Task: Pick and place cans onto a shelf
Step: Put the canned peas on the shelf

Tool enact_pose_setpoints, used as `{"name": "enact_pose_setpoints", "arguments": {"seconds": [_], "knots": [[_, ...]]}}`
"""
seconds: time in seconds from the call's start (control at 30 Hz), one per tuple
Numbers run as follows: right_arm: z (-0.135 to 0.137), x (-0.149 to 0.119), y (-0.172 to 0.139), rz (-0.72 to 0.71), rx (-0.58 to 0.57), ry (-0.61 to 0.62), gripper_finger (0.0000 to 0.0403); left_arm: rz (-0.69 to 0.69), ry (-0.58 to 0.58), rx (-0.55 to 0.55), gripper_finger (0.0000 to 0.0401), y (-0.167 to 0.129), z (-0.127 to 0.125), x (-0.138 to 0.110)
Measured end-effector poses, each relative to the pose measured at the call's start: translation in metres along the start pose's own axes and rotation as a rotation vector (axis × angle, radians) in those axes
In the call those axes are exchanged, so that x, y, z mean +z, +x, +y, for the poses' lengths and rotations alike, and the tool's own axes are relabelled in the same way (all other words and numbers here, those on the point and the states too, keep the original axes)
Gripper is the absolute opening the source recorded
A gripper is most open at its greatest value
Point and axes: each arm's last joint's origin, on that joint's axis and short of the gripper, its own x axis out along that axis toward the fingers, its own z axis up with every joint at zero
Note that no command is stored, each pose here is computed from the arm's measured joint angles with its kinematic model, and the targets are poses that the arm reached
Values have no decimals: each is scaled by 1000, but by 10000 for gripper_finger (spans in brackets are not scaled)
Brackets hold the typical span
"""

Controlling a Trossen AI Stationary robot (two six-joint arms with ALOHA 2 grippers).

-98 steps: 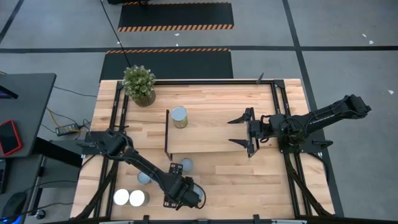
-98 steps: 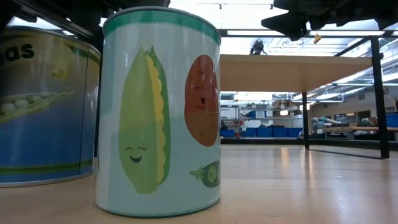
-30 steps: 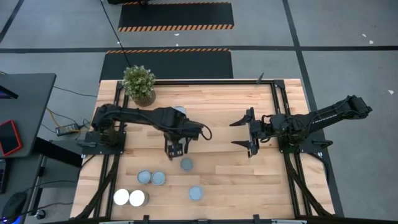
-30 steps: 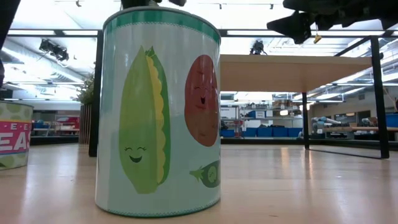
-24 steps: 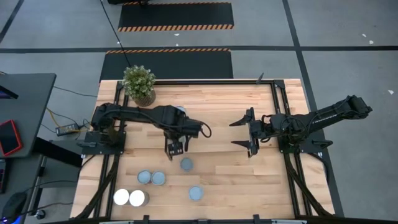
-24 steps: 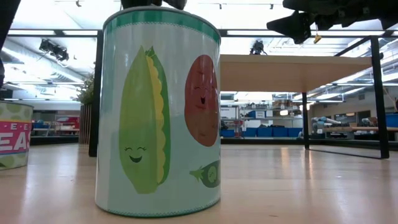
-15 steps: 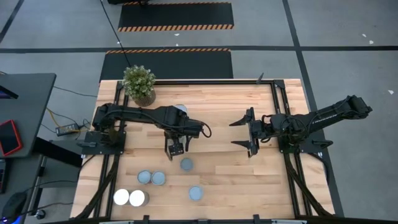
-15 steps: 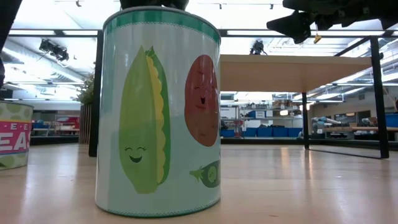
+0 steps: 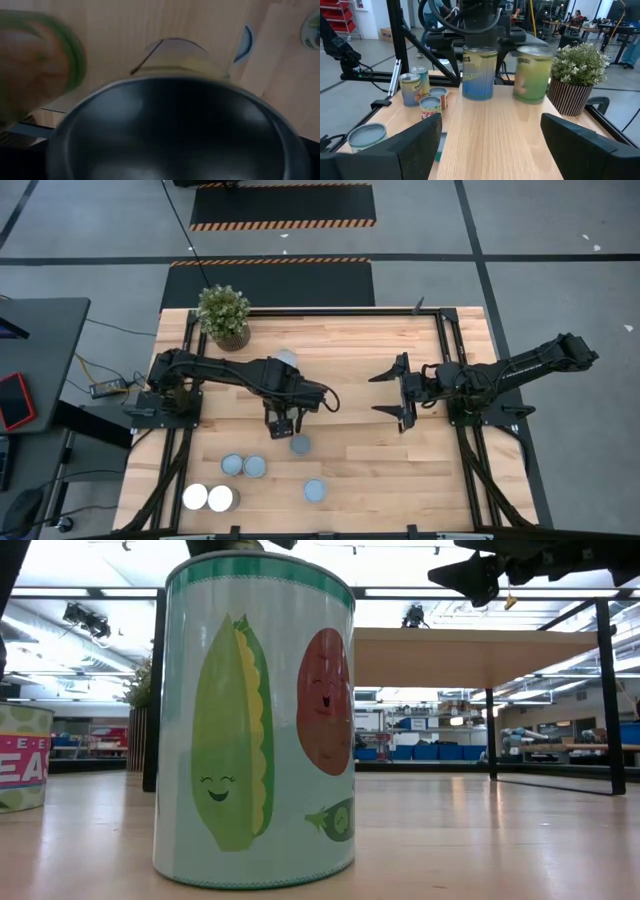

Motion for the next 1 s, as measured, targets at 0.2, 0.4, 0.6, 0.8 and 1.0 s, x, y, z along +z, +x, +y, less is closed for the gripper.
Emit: {"name": "enact_pose_setpoints", "arguments": {"seconds": [0.2,0.4,0.6,0.8,1.0], "knots": [[0,0,0,-2,0,0,347,-33,8,18,389,-6,2,1],[0,0,0,-2,0,-1,347,-104,23,50,389,-21,4,3],[0,0,0,-2,-1,-1,347,-142,50,75,389,-28,5,4],[0,0,0,-1,-1,-3,347,-151,114,106,389,-29,-1,2],[0,1,0,-6,-1,22,347,-207,265,244,389,-36,-18,-5]]}}
